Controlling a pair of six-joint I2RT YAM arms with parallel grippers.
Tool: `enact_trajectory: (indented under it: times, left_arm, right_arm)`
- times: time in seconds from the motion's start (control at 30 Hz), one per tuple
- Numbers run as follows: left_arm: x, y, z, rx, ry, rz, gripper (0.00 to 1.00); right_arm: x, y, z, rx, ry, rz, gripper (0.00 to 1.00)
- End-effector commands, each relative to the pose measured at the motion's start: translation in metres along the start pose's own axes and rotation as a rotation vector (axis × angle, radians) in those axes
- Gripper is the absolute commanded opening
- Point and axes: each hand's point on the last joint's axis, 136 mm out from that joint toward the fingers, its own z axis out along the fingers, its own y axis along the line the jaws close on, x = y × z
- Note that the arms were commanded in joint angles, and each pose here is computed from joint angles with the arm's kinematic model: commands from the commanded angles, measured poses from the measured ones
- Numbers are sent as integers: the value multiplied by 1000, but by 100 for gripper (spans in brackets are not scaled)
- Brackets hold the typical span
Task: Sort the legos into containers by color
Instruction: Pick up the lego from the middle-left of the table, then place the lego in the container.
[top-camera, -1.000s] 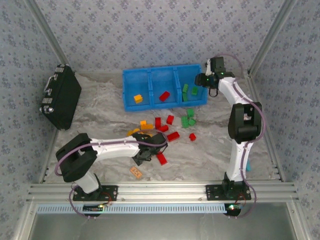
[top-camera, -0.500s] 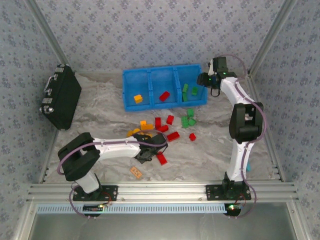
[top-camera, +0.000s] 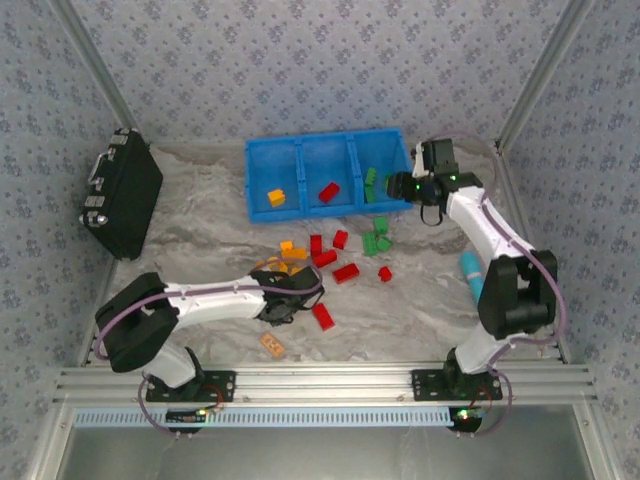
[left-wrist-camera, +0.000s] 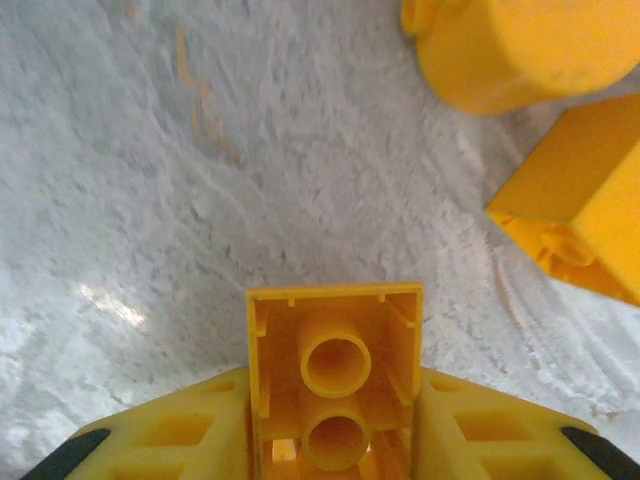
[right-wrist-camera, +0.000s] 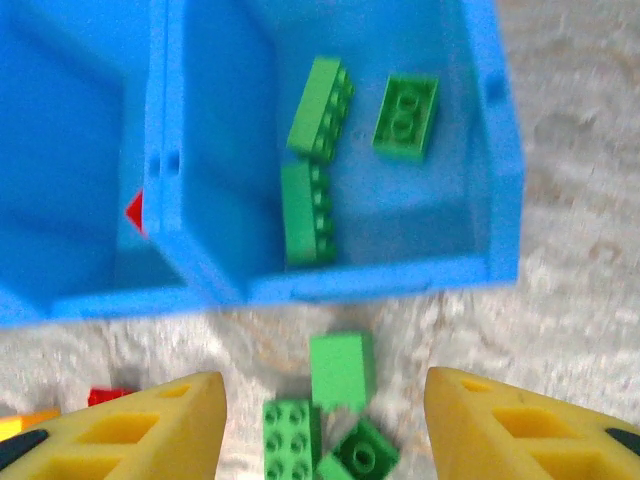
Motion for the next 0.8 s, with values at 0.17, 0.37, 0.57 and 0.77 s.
enact_trajectory:
  times: [0.17, 0.37, 0.57, 0.77]
  left_arm:
    - [-76, -21, -52, 129, -109, 99, 31]
    - [-132, -58, -94, 238, -196, 212, 29]
    - [-181, -113, -119, 338, -261, 331, 31]
    - [-226, -152, -115, 331, -327, 415, 30]
  right_arm:
    - [110, 8, 4, 46, 176, -59, 57]
    - [155, 11, 11, 58, 216, -150, 60]
    - [167, -5, 19, 182, 221, -162, 60]
    - [180, -14, 30, 241, 276, -196, 60]
